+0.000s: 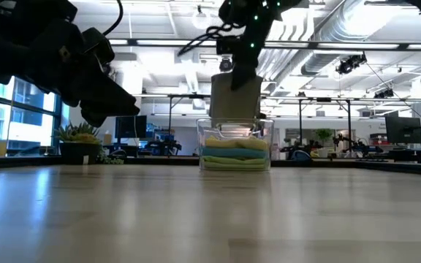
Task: Fold microfiber towels
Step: Stack the gray microfiber cloth on top of the yellow microfiber cloth in the transparent bin
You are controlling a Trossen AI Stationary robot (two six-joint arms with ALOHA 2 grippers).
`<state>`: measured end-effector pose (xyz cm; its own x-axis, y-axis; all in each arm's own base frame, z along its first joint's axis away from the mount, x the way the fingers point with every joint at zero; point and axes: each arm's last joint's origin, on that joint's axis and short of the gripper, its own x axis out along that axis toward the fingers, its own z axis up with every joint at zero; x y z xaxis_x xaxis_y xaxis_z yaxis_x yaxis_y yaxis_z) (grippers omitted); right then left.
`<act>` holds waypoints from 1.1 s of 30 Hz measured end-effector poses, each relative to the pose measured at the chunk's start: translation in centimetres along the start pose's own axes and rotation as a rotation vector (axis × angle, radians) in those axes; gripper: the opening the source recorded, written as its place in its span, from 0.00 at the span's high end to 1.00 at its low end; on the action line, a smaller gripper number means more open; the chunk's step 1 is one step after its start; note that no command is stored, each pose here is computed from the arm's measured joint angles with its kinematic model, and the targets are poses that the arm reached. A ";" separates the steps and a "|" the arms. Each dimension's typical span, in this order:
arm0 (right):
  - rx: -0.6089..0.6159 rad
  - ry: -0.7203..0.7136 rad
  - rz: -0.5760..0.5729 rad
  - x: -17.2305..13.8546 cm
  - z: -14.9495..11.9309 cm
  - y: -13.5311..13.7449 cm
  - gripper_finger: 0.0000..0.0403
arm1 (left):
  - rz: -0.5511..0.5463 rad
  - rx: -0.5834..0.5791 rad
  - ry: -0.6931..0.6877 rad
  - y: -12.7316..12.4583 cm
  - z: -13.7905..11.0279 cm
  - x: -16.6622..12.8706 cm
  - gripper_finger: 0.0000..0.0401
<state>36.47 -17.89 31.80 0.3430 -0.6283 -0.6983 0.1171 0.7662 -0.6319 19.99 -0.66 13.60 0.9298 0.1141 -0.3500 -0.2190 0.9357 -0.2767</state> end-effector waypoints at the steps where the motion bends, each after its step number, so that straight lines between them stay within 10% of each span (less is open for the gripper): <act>1: -0.005 0.000 -0.008 0.4 -0.1 -0.1 1.00 | 0.001 0.005 0.002 0.0 0.0 0.0 0.67; 17: -0.097 0.078 0.120 4.9 -1.7 5.8 0.98 | 0.004 0.022 0.018 0.0 -0.2 0.0 0.67; 33: 0.040 0.058 0.366 3.5 -1.7 7.3 0.42 | -0.003 0.011 0.020 0.0 -0.2 0.0 0.67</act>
<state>36.93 -14.74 24.12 0.3154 -0.3177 -0.8942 0.0331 0.9454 -0.3243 19.94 -0.73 13.43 0.9242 0.1048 -0.3673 -0.2129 0.9397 -0.2675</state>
